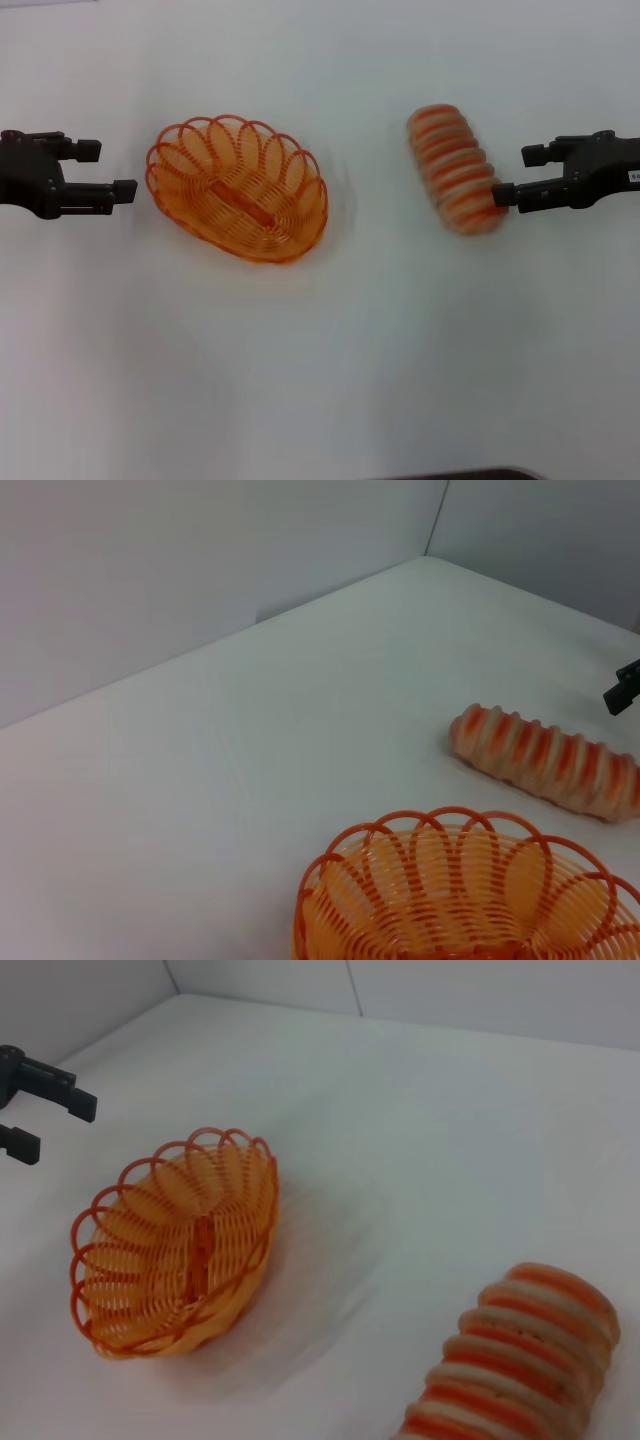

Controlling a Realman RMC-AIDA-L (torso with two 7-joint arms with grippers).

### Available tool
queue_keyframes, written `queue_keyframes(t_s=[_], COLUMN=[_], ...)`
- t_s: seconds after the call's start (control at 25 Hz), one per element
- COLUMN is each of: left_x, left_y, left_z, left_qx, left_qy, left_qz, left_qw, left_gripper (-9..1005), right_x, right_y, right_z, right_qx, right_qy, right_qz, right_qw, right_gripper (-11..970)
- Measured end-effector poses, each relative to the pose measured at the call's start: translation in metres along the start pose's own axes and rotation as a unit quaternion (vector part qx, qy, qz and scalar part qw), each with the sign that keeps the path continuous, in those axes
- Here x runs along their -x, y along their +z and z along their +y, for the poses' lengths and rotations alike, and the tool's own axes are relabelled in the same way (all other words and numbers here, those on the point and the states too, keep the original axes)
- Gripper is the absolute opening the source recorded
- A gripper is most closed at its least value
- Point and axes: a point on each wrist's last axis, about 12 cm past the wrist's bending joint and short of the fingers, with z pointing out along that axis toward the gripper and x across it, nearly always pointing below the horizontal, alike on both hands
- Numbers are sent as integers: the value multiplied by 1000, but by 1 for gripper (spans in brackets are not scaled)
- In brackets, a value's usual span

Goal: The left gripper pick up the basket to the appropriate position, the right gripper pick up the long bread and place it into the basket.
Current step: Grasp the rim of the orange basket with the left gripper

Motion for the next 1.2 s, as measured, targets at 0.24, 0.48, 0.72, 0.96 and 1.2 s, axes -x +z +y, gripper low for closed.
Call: queue_keyframes(t_s=[0.24,0.48,0.72,0.96,1.2], left_x=[0,1,13,36,60], left_y=[0,0,2,7,13], left_z=[0,1,4,12,17], left_qx=[0,3,6,15,25], left_qy=[0,-9,-46,-122,-188], left_qz=[0,-1,-7,-11,12], left_qw=[1000,1000,999,992,982], left_gripper=[803,803,804,803,802], right_x=[1,4,6,9,12], right_y=[0,1,2,2,1], right_z=[0,0,0,0,0], right_qx=[0,1,1,6,9], right_qy=[1,-2,-2,-5,-4], right_qz=[-1,-2,-3,-1,2], right_qw=[1000,1000,1000,1000,1000], right_gripper=[926,925,925,925,925])
